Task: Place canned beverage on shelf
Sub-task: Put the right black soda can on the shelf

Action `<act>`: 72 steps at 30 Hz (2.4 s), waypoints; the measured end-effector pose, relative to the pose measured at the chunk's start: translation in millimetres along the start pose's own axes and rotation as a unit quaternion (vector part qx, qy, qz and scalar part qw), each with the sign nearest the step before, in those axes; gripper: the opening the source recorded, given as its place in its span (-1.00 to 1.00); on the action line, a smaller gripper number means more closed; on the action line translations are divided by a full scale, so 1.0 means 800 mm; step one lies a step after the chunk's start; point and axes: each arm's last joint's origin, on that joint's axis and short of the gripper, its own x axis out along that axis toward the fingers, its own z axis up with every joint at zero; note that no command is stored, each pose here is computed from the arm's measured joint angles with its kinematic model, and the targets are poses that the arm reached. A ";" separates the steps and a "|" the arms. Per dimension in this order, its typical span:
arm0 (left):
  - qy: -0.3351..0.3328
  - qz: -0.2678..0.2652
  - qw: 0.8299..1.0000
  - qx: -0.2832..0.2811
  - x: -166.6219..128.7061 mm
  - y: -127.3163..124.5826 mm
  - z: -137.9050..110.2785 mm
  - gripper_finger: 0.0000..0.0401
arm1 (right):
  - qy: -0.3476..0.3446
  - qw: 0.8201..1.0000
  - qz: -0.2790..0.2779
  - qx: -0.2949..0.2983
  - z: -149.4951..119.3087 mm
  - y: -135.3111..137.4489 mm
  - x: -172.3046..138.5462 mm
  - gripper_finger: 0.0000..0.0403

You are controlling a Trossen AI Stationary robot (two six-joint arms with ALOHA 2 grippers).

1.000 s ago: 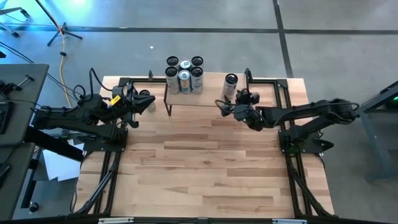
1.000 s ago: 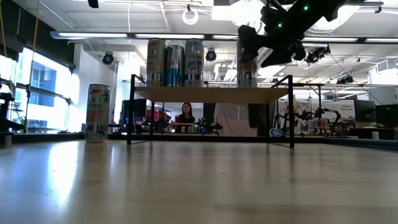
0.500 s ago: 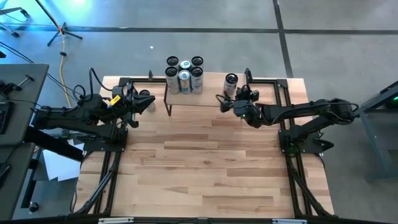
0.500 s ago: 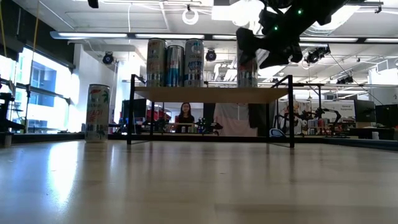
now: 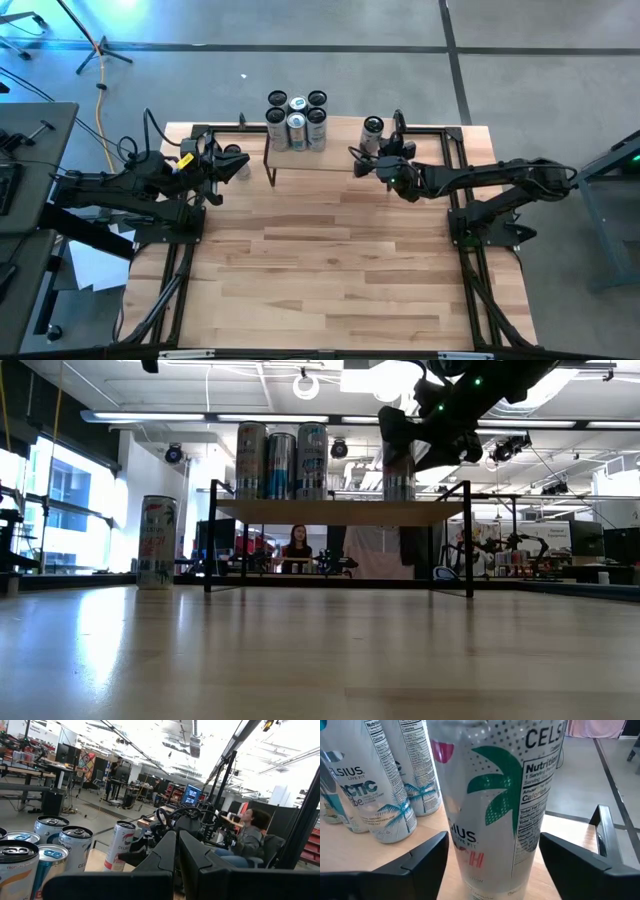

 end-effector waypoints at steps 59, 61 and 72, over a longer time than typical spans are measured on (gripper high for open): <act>-0.005 0.013 1.000 -0.001 0.000 0.001 0.001 -1.00 | 0.004 0.978 0.193 -0.080 0.044 -0.019 0.106 0.08; -0.006 0.014 1.000 -0.001 0.000 0.001 0.001 -1.00 | 0.008 0.978 0.189 -0.091 0.047 -0.019 0.108 0.08; -0.005 0.014 1.000 -0.001 0.000 0.001 0.001 -1.00 | 0.003 0.979 0.190 -0.077 0.055 -0.023 0.117 0.08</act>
